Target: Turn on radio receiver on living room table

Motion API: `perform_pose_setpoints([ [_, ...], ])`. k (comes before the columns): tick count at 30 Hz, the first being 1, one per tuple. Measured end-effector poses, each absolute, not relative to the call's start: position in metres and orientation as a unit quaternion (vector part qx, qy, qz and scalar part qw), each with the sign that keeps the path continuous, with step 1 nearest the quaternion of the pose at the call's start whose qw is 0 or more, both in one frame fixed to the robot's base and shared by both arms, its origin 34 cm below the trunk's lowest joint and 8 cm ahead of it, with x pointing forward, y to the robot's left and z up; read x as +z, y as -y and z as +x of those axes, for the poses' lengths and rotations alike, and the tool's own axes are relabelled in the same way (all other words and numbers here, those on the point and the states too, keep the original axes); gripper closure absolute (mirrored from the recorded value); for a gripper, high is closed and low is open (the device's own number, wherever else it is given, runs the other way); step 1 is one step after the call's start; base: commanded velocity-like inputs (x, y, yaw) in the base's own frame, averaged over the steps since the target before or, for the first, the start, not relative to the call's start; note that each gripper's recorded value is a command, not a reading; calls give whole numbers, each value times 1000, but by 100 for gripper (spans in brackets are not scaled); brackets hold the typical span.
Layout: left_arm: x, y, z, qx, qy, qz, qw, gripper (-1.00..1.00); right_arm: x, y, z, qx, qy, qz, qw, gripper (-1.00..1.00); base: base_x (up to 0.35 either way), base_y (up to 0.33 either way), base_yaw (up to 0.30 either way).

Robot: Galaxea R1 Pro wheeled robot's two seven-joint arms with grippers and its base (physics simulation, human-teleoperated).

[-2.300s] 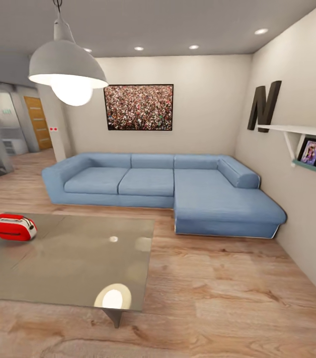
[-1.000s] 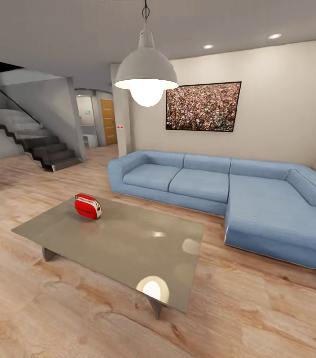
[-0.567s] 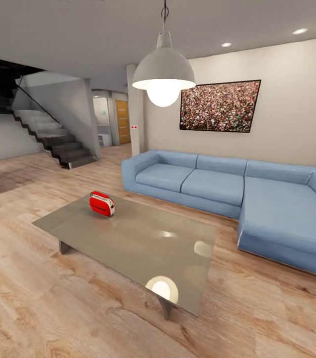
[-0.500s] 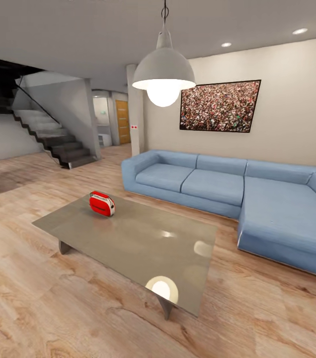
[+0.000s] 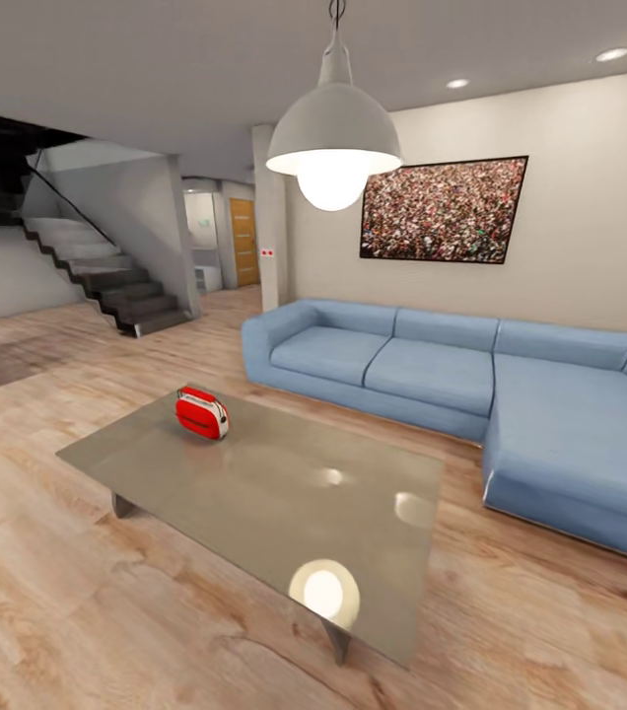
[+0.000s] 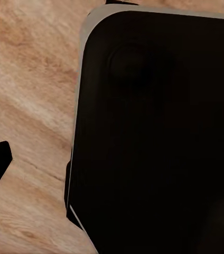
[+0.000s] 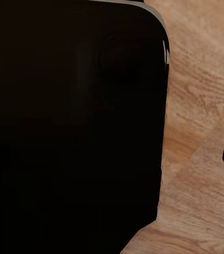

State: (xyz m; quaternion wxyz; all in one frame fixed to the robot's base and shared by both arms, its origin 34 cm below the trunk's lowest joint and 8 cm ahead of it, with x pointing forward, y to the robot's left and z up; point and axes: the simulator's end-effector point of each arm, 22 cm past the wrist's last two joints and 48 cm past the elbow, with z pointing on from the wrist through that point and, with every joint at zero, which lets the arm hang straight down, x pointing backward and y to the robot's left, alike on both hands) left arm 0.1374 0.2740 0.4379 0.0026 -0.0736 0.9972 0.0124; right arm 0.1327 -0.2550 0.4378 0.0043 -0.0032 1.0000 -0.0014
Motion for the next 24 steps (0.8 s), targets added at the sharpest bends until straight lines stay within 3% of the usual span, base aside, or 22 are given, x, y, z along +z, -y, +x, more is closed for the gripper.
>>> perform_pose_setpoints([
  [20, 438, -274, 137, 12, -997, -74, 3, -100, 438, 253, 131, 0, -1000, -2, 1, -100, 315, 137, 0],
  [24, 438, -274, 137, 12, -997, -74, 2, -100, 438, 253, 132, -1, -1000, -2, 3, -100, 305, 140, 228],
])
